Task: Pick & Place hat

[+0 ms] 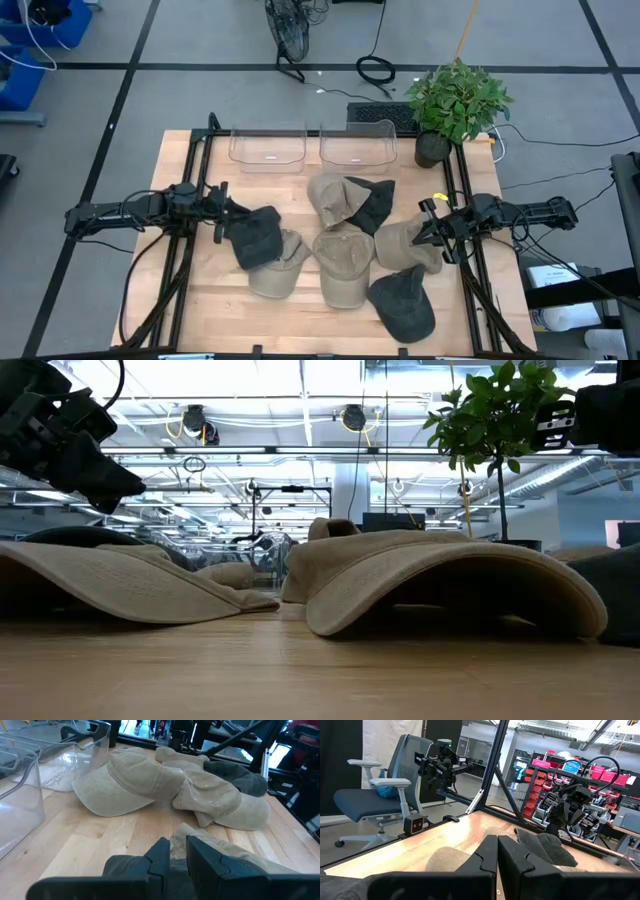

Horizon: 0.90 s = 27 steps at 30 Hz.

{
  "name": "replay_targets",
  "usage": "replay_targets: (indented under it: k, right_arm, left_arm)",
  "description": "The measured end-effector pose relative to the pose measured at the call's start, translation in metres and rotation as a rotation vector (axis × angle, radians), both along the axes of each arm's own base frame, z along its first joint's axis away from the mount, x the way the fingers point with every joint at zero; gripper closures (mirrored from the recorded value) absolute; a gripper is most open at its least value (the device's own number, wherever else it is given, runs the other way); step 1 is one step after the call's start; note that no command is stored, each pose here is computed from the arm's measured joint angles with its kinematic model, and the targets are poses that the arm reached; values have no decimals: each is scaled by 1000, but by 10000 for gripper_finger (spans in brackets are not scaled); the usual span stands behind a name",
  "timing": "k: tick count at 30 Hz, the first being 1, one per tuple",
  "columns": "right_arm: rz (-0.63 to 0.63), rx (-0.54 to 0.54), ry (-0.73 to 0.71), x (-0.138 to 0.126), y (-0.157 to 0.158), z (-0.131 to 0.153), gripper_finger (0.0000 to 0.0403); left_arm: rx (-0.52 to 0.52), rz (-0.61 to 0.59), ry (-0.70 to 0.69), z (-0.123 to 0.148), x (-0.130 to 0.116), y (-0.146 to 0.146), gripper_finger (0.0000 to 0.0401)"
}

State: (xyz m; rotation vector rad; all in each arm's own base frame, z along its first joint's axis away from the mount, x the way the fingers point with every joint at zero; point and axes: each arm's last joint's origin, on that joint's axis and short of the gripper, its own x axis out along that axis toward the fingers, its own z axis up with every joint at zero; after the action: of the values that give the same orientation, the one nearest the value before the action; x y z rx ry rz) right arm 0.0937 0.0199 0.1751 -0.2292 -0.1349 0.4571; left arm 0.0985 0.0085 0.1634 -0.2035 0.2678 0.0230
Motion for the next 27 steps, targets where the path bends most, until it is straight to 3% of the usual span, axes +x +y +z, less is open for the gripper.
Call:
replay_targets:
  k: [27]
  right_arm:
    - [3, 25, 12, 0, 0, 0, 403]
  left_arm:
    - [0, 0, 0, 0, 0, 0, 332]
